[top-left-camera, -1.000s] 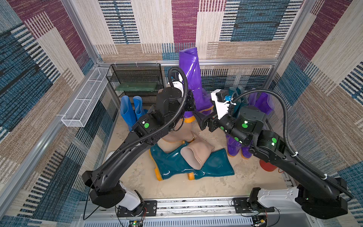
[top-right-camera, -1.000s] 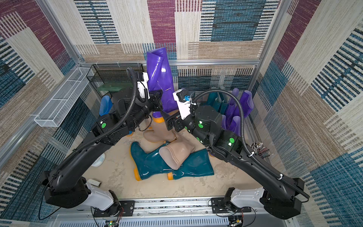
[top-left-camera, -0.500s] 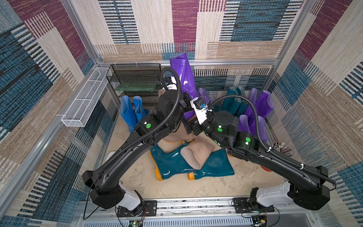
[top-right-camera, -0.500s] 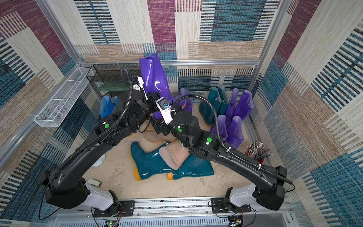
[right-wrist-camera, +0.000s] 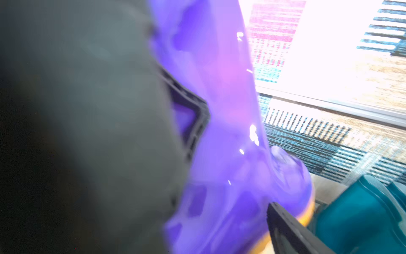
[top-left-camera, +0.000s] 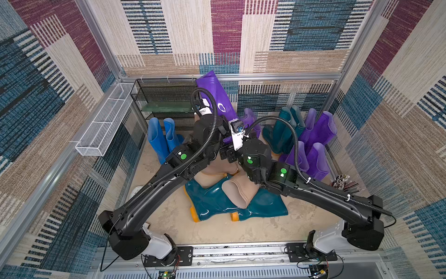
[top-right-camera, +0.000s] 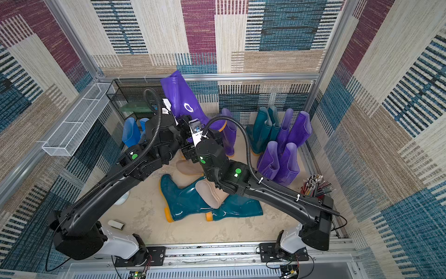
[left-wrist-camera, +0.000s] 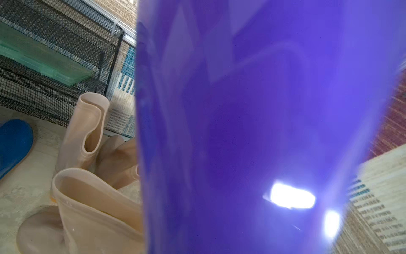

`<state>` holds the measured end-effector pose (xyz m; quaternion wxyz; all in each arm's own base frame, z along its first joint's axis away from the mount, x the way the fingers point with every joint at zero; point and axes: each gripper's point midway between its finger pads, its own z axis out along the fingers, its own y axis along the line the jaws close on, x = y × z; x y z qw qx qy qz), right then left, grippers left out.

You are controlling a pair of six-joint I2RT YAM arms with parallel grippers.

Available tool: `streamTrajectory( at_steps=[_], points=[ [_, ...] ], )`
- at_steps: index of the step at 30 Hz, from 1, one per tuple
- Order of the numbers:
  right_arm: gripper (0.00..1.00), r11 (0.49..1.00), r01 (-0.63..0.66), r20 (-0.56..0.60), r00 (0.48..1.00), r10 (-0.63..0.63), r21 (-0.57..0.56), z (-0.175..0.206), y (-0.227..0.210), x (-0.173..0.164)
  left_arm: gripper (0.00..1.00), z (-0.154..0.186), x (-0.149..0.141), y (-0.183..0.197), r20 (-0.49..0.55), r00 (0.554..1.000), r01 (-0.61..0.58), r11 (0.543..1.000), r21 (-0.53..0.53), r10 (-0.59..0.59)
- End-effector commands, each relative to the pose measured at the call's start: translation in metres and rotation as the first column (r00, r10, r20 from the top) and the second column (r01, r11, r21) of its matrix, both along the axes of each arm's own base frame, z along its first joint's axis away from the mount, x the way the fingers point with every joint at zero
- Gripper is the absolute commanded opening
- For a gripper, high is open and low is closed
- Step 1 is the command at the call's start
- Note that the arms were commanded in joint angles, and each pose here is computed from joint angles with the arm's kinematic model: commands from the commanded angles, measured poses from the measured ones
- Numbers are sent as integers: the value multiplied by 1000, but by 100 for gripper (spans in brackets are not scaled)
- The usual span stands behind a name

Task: Match and arrange rain boots in pairs
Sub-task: Pick up the rain boot at the center of the board.

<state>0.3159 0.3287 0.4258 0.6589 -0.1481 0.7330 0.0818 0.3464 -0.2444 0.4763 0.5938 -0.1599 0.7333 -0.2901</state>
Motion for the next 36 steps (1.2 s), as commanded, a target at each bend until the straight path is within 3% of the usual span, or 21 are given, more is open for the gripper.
streamTrajectory(
  at_steps=[1, 3, 7, 11, 12, 13, 23, 36],
  points=[
    [92, 970, 217, -11, 976, -218, 109, 5, -35, 27, 0, 31, -14, -17, 90, 990, 118, 986, -121, -107],
    [78, 973, 216, -26, 976, -214, 86, -2, -35, 34, 0, 33, -15, -16, 98, 989, 123, 985, -119, -112],
    [34, 977, 209, -34, 978, -208, 46, -14, -32, 38, 0, 32, -16, -19, 105, 986, 140, 984, -114, -128],
    [9, 980, 199, -25, 980, -199, 5, -17, -29, 38, 0, 29, -15, -24, 110, 983, 155, 983, -97, -144],
    [5, 981, 195, -24, 980, -195, -5, -17, -28, 38, 2, 28, -15, -25, 113, 982, 160, 983, -91, -150],
    [1, 982, 191, -24, 981, -191, -12, -18, -28, 38, 13, 27, -14, -26, 116, 981, 165, 983, -86, -154],
    [0, 986, 162, -16, 987, -163, -44, -22, -27, 38, 98, 49, -24, -31, 184, 958, 229, 973, -26, -221],
    [0, 986, 168, -25, 985, -168, -18, -25, -40, 45, 99, 72, -36, -23, 258, 934, 246, 969, 35, -246]
  ],
)
